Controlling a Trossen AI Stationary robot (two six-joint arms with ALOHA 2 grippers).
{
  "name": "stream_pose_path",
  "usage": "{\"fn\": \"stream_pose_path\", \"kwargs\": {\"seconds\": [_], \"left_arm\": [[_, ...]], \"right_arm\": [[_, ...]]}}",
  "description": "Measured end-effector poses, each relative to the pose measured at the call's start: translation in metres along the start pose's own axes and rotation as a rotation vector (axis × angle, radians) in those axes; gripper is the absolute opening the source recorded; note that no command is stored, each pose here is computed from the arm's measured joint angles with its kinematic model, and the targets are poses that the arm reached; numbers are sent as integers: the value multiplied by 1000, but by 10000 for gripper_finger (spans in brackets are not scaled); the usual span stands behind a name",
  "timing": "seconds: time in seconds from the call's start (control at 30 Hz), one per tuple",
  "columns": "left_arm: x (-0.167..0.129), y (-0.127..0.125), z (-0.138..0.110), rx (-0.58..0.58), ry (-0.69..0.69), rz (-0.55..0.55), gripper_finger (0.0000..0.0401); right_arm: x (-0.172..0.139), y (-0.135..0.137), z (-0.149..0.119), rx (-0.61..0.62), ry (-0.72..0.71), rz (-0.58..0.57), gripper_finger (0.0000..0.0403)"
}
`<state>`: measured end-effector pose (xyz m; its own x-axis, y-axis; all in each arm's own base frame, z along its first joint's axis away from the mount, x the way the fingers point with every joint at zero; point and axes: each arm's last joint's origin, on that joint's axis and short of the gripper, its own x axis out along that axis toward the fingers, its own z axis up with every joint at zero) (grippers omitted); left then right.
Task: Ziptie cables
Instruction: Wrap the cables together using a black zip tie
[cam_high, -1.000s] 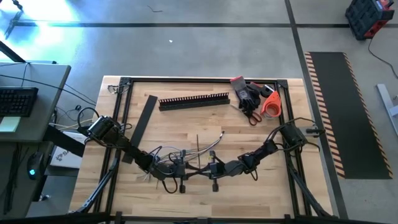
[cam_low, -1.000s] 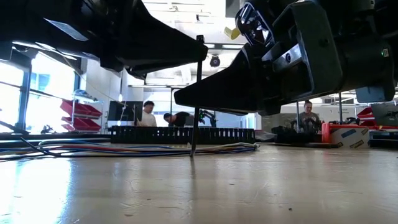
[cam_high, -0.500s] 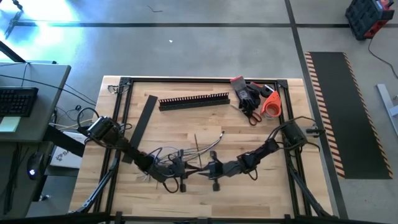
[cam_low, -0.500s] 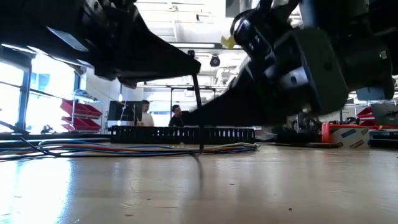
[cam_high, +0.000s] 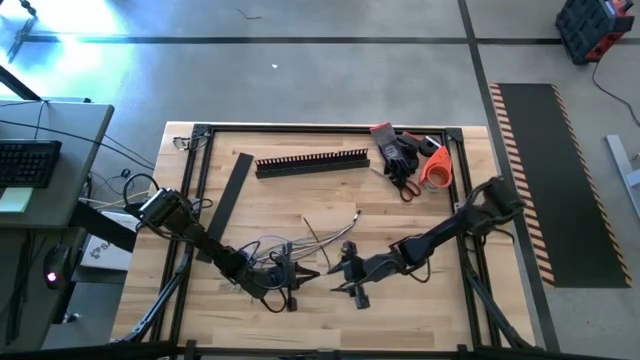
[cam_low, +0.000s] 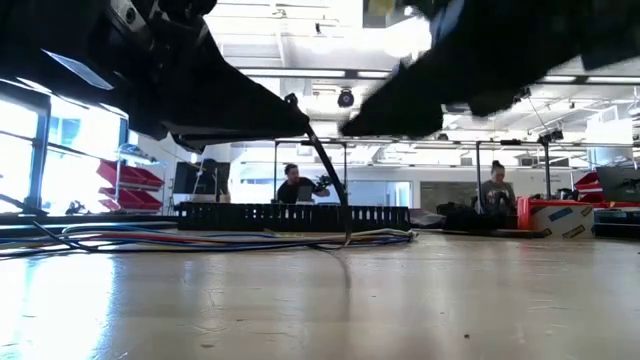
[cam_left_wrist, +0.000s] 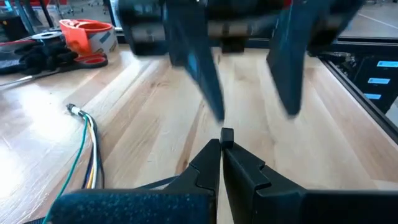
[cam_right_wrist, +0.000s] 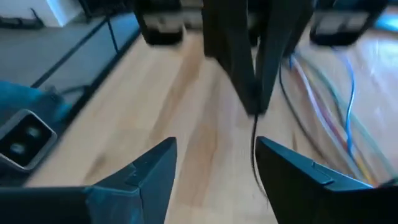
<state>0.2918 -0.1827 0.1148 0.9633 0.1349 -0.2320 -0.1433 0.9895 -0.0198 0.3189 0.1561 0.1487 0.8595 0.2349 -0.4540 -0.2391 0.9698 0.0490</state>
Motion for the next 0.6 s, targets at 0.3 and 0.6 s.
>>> {"fn": "stream_pose_path", "kwargs": {"seconds": [0.3,0.6], "left_arm": [[5,3,0,-32,31,-87,0],[19,21,1,-68,100,-140,0]], "right_arm": [[-5,-24,3,96,42,-159,158],[43,-27,-51,81,40,-100,106]]}}
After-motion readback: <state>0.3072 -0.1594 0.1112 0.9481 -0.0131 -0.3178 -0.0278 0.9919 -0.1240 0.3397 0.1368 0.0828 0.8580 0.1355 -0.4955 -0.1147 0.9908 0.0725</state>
